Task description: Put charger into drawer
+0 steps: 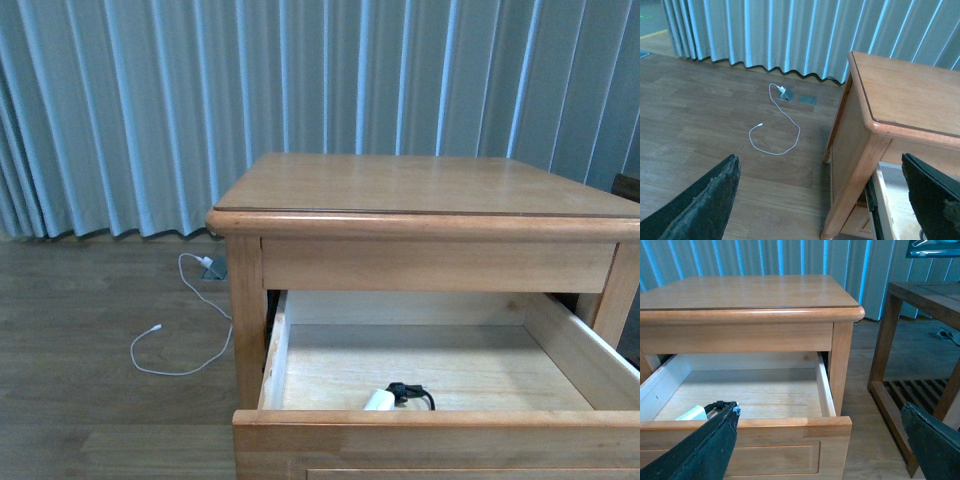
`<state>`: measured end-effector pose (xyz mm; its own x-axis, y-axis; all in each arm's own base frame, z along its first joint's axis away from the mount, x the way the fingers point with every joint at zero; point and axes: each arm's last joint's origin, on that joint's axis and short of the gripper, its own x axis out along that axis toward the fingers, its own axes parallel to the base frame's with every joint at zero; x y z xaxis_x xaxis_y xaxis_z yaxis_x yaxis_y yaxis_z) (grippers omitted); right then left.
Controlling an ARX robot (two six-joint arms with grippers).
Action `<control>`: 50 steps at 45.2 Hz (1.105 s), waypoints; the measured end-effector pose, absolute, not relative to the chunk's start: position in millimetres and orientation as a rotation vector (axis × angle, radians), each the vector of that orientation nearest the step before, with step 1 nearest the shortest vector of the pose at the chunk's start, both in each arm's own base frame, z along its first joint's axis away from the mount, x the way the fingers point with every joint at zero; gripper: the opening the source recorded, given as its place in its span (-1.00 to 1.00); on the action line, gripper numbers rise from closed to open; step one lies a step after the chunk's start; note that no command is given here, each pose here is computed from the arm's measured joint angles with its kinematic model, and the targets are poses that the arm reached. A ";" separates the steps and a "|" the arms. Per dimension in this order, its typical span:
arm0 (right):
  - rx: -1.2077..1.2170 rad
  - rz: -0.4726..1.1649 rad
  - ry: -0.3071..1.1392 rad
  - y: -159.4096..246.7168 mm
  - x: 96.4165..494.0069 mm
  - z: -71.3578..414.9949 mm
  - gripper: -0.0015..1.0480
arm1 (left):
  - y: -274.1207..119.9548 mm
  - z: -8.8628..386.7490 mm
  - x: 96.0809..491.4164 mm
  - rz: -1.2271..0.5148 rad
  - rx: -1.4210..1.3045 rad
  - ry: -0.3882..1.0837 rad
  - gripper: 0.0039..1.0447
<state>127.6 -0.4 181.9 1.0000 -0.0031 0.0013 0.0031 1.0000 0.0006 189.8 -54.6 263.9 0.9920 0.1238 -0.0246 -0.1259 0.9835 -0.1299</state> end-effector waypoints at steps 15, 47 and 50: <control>0.001 -0.003 -0.001 -0.4 127.6 181.9 0.84 | -47.4 254.5 183.1 0.003 -0.071 -0.001 0.54; 0.001 -0.003 -0.001 -0.4 127.6 181.9 0.84 | -7.2 191.5 137.4 -0.031 -0.007 0.005 -0.93; 0.001 -0.003 -0.001 -0.4 127.6 181.9 0.84 | -2.4 188.4 134.5 -0.013 -0.007 0.005 -0.93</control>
